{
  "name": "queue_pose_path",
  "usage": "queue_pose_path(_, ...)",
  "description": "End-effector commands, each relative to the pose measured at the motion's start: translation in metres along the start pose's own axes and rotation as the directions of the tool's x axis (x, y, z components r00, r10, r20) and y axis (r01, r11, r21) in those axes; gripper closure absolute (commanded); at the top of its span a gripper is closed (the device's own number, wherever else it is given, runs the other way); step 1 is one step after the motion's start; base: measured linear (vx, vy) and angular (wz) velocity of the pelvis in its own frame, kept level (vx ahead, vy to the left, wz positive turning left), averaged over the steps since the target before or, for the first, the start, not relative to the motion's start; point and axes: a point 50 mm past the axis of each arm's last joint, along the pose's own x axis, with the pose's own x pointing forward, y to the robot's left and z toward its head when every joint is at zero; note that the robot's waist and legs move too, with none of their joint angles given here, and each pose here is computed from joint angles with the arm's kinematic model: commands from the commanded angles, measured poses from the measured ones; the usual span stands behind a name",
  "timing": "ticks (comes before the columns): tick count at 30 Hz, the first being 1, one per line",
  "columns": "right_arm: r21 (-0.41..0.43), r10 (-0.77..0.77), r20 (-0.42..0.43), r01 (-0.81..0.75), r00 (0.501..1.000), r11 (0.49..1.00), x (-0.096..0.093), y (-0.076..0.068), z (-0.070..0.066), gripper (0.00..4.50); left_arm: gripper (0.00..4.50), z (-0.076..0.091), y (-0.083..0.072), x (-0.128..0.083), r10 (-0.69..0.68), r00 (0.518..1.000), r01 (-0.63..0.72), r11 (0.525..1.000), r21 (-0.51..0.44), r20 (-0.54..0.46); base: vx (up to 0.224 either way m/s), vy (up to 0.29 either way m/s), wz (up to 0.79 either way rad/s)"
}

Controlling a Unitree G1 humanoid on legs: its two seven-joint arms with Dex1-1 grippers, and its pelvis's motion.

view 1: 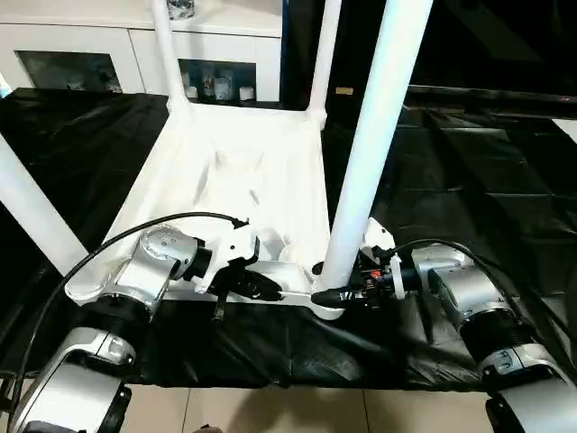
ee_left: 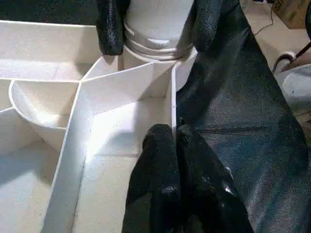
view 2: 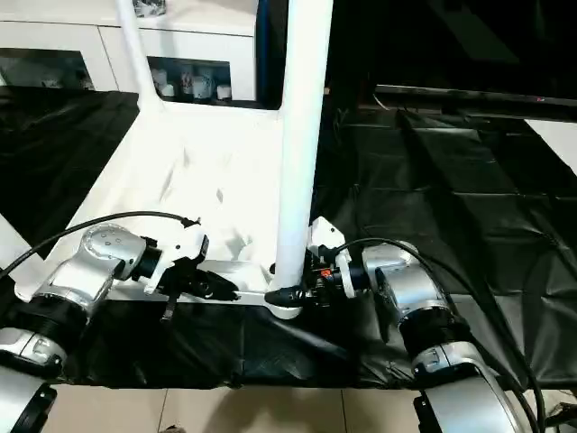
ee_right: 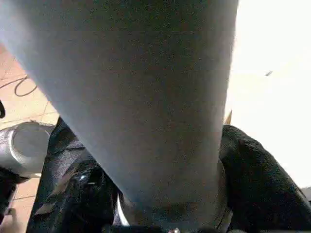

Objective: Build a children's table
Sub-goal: Rotate leg to tighten

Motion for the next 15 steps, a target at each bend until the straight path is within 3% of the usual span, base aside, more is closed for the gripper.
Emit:
queue_pose_path(1, 0.025, 0.207, -0.025, -0.207, 0.978, 0.978, 0.027, 0.015, -0.002, 1.89, 4.50, 0.008, 0.003, 0.010, -0.010, 1.000, 0.010, 1.000, 0.027, -0.002, 0.000, 0.000, 0.00)
queue_pose_path(4, 0.027, 0.171, 0.002, -0.171, 0.985, 0.985, 0.028, 0.014, -0.002, 1.89, 4.50, 0.007, 0.004, 0.010, 0.018, 1.000, -0.018, 1.000, 0.023, 0.005, 0.000, 0.000, 0.00)
queue_pose_path(5, 0.020, 0.066, 0.046, -0.067, 0.997, 0.998, 0.029, 0.010, -0.001, 1.89, 4.50, 0.007, 0.007, 0.010, 0.086, 0.996, -0.086, 0.996, 0.017, 0.007, 0.000, 0.000, 0.00)
queue_pose_path(8, 0.025, -0.050, 0.081, 0.048, 0.995, 0.999, 0.030, 0.004, 0.000, 1.90, 4.50, 0.006, 0.011, 0.010, 0.149, 0.989, -0.149, 0.989, 0.004, 0.010, 0.000, 0.000, 0.00)
queue_pose_path(9, 0.056, -0.245, 0.118, 0.240, 0.962, 0.969, 0.029, -0.007, -0.002, 1.90, 4.50, 0.009, 0.014, 0.013, 0.226, 0.973, -0.226, 0.974, -0.022, 0.041, 0.000, 0.000, 0.00)
queue_pose_path(11, 0.078, -0.317, 0.130, 0.310, 0.939, 0.948, 0.029, -0.010, -0.003, 1.92, 4.50, 0.010, 0.014, 0.014, 0.256, 0.965, -0.255, 0.966, -0.032, 0.056, 0.000, 0.000, 0.00)
queue_pose_path(15, 0.193, -0.567, 0.142, 0.539, 0.812, 0.820, 0.035, -0.016, -0.012, 1.94, 4.50, 0.017, 0.010, 0.035, 0.357, 0.932, -0.352, 0.933, -0.075, 0.066, 0.000, 0.000, 0.00)
